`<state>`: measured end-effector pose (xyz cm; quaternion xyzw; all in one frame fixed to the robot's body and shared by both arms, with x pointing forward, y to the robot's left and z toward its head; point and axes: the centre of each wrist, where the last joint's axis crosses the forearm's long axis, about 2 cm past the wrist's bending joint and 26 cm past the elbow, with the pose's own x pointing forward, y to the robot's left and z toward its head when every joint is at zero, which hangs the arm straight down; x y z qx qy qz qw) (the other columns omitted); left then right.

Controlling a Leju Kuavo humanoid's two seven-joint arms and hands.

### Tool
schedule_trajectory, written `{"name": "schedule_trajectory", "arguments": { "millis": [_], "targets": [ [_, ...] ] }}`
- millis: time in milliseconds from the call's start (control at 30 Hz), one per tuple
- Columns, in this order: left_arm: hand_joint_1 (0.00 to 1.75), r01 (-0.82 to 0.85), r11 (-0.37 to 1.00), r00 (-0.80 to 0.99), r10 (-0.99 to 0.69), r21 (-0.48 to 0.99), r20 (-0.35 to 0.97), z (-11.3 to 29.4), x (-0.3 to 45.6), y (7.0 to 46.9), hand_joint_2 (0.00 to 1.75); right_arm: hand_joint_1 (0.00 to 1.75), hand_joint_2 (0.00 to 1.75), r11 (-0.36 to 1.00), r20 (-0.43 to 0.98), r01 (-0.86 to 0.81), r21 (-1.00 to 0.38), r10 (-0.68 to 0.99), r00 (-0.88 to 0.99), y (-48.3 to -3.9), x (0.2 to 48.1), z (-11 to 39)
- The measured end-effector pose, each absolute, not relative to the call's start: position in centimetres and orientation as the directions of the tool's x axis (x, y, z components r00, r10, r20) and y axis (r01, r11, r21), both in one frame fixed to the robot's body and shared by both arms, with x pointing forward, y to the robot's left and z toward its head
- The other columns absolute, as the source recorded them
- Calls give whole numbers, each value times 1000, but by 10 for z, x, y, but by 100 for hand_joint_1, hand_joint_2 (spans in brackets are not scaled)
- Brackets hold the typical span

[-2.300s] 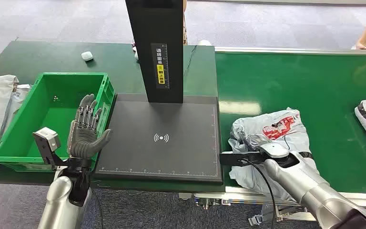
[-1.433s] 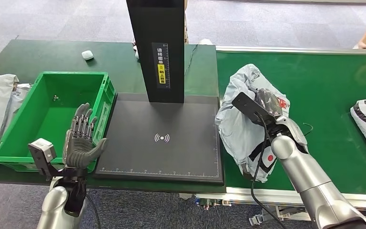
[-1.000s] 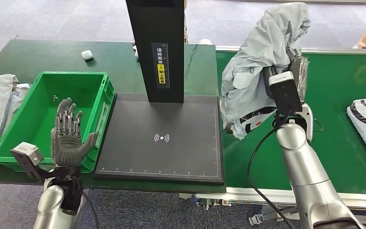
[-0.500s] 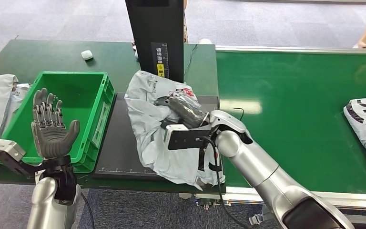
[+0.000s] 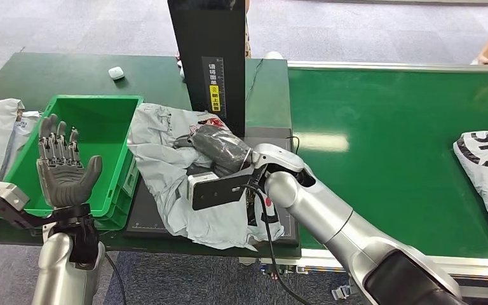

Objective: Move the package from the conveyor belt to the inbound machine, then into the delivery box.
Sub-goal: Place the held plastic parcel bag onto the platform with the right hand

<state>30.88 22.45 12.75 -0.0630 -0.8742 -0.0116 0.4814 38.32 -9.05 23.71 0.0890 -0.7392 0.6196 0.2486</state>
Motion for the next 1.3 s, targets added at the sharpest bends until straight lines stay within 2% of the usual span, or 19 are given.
{"name": "schedule_trajectory", "arguments": {
  "millis": [167,333,400,467,633,667,767,800,867,967,1067,1300],
  "targets": [
    [0,108,994,-527,86,-33,845,127,309,226,175,175,175,16,527,-538,-843,231,-818,-83,382,225],
    [0,104,994,-525,77,-26,848,127,309,226,175,175,175,-55,518,-551,-833,273,-811,-81,381,219],
    [0,85,996,-504,57,-16,862,127,309,226,175,175,175,-267,329,-510,-818,509,-795,-86,386,199],
    [0,62,998,-480,35,-6,876,126,308,226,175,175,175,-462,46,-456,-760,663,-747,-102,395,179],
    [0,59,998,-476,32,-5,879,128,309,222,175,175,175,-543,-77,-434,-718,683,-727,-119,406,174],
    [0,59,998,-476,33,-6,879,129,309,221,175,137,175,-551,-90,-433,-714,685,-723,-121,407,174],
    [0,59,998,-476,34,-6,879,129,309,220,175,6,175,-553,-126,-413,-724,694,-709,-125,410,175],
    [0,59,998,-476,34,-6,879,129,309,220,175,0,175,-542,-135,-395,-742,698,-704,-125,410,175],
    [0,60,998,-475,35,-7,879,129,309,219,175,0,175,-489,-132,-345,-801,707,-695,-126,410,174],
    [0,62,998,-476,35,-7,879,127,306,218,175,0,175,-319,-40,-282,-905,722,-691,-127,410,172],
    [0,64,998,-478,33,-3,878,126,305,218,175,0,175,-183,51,-265,-947,726,-685,-130,410,173],
    [0,66,998,-481,34,-2,876,126,304,217,175,0,175,-100,120,-279,-955,729,-674,-134,409,172]
  ]
}}
